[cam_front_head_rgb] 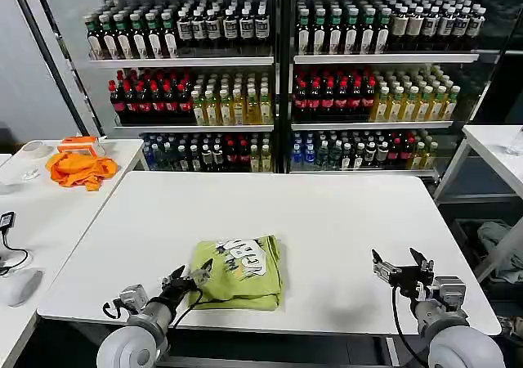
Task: Fold and organize the clothes.
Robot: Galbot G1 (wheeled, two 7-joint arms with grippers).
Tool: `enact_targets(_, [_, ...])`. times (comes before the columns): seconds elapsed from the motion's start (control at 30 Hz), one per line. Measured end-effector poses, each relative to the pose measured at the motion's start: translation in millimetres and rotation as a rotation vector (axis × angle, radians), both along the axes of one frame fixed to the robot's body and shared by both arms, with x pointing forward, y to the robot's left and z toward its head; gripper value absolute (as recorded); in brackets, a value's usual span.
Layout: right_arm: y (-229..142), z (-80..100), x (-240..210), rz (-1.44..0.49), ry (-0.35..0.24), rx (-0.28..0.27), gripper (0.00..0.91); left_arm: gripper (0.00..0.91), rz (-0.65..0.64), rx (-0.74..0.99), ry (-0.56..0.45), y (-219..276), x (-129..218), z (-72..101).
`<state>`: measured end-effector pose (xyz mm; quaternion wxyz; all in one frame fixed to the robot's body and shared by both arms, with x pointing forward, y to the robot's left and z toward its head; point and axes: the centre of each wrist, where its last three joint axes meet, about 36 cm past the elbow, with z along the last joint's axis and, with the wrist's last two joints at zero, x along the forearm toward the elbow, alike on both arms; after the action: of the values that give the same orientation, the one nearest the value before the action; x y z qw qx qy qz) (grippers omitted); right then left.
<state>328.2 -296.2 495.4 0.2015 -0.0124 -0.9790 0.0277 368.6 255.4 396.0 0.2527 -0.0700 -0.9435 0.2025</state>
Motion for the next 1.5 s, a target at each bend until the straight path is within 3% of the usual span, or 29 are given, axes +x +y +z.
enact_targets(0.47, [-3,3.3,-1,-0.004,-0.004,-0.003,0.907,0.907,-0.029,-0.128,0.049,8,12,-9.0])
enact_targets(0.53, [-3,3.5,-2,-0.004,-0.003,-0.003,0.907,0.685,-0.029,-0.154,0.052,9,13,-10.3])
enact_targets(0.6, [-3,3.9,-3,-0.005,-0.004,-0.004,0.907,0.242,-0.027,-0.178,0.055,10,14,-11.4])
enact_targets(0.63, [-3,4.0,-3,-0.006,-0.003,-0.004,0.907,0.111,-0.025,-0.191,0.056,10,15,-12.0])
enact_targets(0.7, [-4,4.3,-3,-0.008,-0.003,-0.005,0.907,0.03,-0.021,-0.216,0.057,9,15,-12.8])
enact_targets(1.5, [-5,6.1,-4,-0.018,-0.007,-0.005,0.907,0.01,0.024,-0.449,0.04,18,20,-16.9])
